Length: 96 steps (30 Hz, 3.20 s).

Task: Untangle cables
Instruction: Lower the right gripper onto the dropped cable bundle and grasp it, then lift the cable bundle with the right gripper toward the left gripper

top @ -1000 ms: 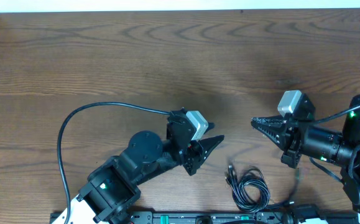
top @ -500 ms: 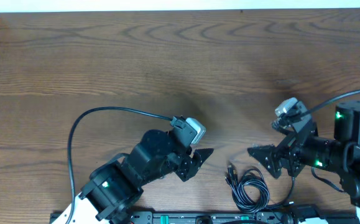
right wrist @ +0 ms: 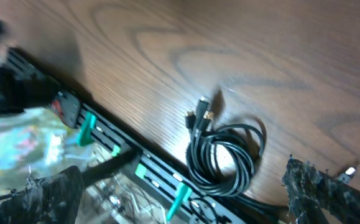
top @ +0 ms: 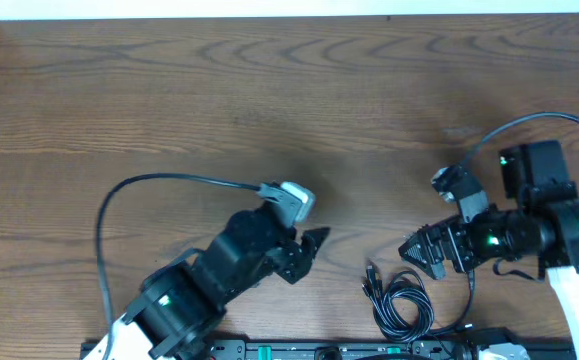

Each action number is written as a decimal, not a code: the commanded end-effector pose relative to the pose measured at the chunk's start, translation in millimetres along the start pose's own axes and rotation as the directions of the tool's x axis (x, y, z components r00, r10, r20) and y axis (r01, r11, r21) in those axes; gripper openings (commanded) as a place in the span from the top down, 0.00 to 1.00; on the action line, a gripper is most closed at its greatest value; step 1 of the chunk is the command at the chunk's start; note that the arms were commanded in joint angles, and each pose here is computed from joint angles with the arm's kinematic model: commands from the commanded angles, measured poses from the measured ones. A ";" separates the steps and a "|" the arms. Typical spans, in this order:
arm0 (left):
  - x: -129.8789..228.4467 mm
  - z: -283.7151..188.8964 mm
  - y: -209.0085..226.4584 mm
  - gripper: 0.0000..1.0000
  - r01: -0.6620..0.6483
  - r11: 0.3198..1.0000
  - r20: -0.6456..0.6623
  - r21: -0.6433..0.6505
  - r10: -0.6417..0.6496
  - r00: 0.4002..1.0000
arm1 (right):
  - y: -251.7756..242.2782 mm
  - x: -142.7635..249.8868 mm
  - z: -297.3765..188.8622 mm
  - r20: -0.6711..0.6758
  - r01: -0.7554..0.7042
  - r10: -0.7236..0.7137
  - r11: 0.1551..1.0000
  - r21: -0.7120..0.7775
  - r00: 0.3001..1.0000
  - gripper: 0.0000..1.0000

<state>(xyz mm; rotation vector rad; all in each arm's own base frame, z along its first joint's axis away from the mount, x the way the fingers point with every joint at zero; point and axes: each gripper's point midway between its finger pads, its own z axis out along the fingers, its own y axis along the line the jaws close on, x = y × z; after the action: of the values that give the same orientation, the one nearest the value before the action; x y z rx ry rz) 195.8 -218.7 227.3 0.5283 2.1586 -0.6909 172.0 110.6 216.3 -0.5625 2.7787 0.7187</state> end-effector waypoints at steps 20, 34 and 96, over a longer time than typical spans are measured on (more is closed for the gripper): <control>-33.7 -41.3 64.0 0.41 0.330 0.905 0.296 -0.268 -0.249 0.922 | 17.5 50.8 93.7 -0.535 0.170 -0.073 0.976 0.134 0.842 0.01; -41.1 -55.6 73.6 0.41 0.367 0.891 0.353 -0.268 -0.264 0.898 | -1.3 74.1 162.1 -0.481 0.065 0.054 0.972 0.227 0.875 0.01; -1.4 -47.0 70.8 0.41 0.334 0.897 0.179 -0.291 -0.292 0.940 | -42.3 -62.0 183.9 0.167 -0.247 0.201 0.910 0.333 0.965 0.01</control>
<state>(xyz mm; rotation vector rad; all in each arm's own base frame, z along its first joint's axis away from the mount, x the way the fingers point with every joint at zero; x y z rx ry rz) 210.0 -136.6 229.8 -0.0270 2.1984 -0.5114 258.7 201.9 57.5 -0.2581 2.7775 0.3496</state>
